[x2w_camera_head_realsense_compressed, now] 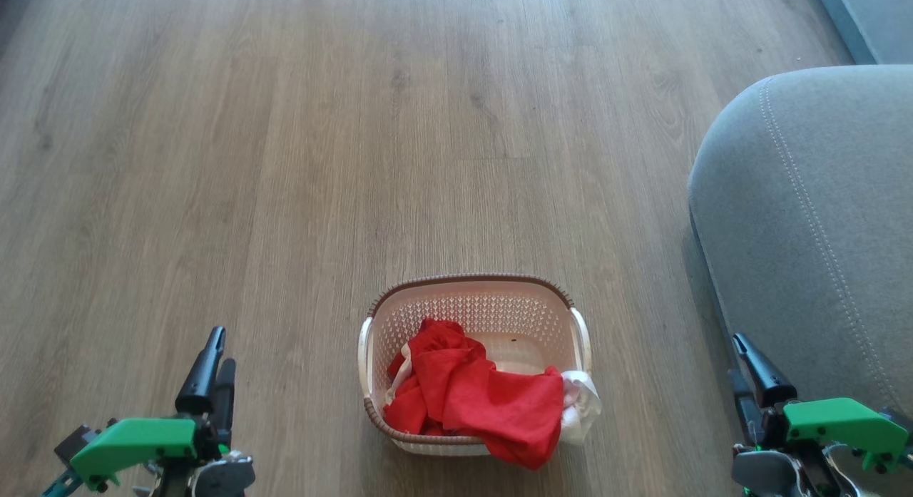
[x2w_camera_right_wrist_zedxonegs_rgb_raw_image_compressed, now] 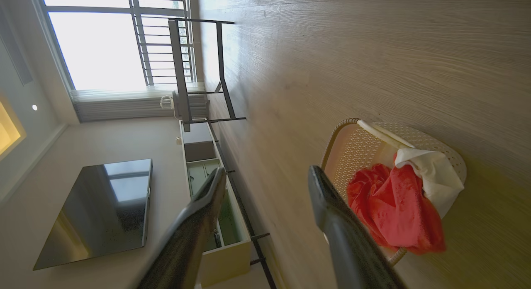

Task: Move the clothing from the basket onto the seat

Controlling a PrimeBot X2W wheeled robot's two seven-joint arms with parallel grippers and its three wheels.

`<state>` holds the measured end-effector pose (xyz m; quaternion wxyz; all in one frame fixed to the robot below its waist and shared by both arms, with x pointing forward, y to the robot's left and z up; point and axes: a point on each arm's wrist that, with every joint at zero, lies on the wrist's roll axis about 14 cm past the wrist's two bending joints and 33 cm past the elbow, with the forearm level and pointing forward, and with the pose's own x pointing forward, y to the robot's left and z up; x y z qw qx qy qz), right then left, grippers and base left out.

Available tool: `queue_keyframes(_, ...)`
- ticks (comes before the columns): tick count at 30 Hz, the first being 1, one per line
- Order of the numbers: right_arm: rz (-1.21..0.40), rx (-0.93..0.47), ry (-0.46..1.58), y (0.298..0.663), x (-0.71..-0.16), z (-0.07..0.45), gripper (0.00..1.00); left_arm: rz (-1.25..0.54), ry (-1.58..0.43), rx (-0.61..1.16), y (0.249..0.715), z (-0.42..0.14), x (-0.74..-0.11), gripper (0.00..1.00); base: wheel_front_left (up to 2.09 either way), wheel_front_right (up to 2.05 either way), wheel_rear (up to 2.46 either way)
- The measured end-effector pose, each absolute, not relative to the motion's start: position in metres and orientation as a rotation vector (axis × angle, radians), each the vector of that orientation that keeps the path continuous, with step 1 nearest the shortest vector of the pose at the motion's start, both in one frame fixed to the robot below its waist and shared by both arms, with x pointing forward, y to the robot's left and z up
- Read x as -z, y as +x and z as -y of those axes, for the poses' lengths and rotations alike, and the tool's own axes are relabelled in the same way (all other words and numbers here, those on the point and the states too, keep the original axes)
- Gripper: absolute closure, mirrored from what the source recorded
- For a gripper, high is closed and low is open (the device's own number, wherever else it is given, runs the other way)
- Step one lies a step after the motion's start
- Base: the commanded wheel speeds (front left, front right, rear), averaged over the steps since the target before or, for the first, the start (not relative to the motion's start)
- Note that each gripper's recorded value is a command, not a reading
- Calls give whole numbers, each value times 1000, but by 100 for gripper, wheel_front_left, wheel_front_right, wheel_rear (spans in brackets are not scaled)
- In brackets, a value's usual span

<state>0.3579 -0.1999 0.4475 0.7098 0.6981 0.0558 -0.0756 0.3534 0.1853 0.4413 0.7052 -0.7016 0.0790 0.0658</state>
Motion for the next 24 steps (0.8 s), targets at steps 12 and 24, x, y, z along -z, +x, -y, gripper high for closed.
queue_keyframes(12,-127,133,1355,361,-455,195,0,-178,-1435,-152,353,-186,-441,0,0,0,0)
queue_keyframes(24,-134,62,1144,365,-464,181,0,-178,-1242,-129,354,-185,-444,0,0,0,0)
